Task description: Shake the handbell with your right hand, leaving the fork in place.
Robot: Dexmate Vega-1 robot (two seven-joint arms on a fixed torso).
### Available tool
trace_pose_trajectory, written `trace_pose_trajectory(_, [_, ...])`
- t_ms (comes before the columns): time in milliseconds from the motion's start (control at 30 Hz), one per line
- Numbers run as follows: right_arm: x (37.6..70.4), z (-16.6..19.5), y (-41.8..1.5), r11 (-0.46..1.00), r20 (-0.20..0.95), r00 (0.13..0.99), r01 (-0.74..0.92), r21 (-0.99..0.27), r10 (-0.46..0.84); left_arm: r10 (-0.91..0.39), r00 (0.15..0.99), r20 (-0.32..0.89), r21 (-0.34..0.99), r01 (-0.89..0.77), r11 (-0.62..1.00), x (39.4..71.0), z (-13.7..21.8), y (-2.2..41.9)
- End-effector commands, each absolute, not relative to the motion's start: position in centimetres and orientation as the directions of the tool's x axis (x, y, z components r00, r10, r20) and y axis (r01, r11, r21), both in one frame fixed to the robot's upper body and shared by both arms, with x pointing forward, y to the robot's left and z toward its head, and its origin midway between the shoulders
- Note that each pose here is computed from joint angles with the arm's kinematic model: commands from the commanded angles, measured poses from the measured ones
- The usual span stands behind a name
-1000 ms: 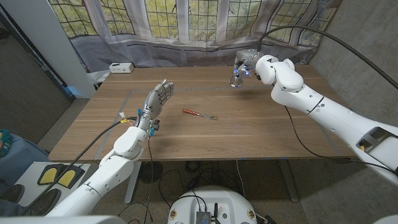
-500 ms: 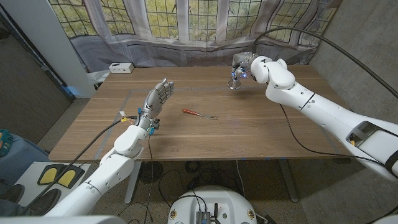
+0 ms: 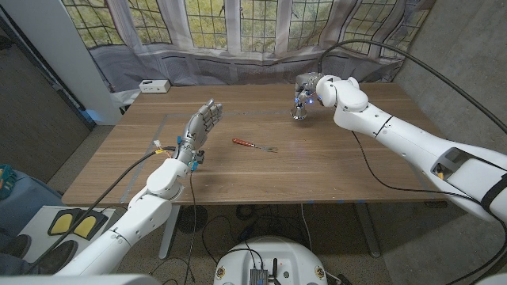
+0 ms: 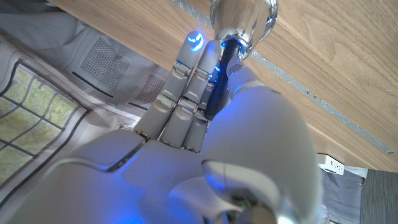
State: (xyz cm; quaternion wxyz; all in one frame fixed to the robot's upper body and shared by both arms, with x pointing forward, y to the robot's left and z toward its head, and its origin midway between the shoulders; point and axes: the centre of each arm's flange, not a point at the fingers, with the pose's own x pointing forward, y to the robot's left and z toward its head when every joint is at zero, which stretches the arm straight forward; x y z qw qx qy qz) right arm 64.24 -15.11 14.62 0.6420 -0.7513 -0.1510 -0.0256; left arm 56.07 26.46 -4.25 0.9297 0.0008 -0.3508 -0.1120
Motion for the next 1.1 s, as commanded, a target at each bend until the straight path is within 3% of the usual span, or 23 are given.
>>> trace_pose_trajectory(33, [66.2, 13.7, -15.3, -0.147, 0.193, 0.966, 0.219, -0.965, 0.174, -0.201, 0.732, 0.651, 0.075, 0.201, 0.977, 56.2, -4.3, 26.5])
trace_pose_trajectory(1100, [68.6, 11.9, -15.8, -0.153, 0.181, 0.972, 0.204, -0.967, 0.149, -0.204, 0.74, 0.641, 0.08, 0.2, 0.977, 56.6, -4.1, 26.7])
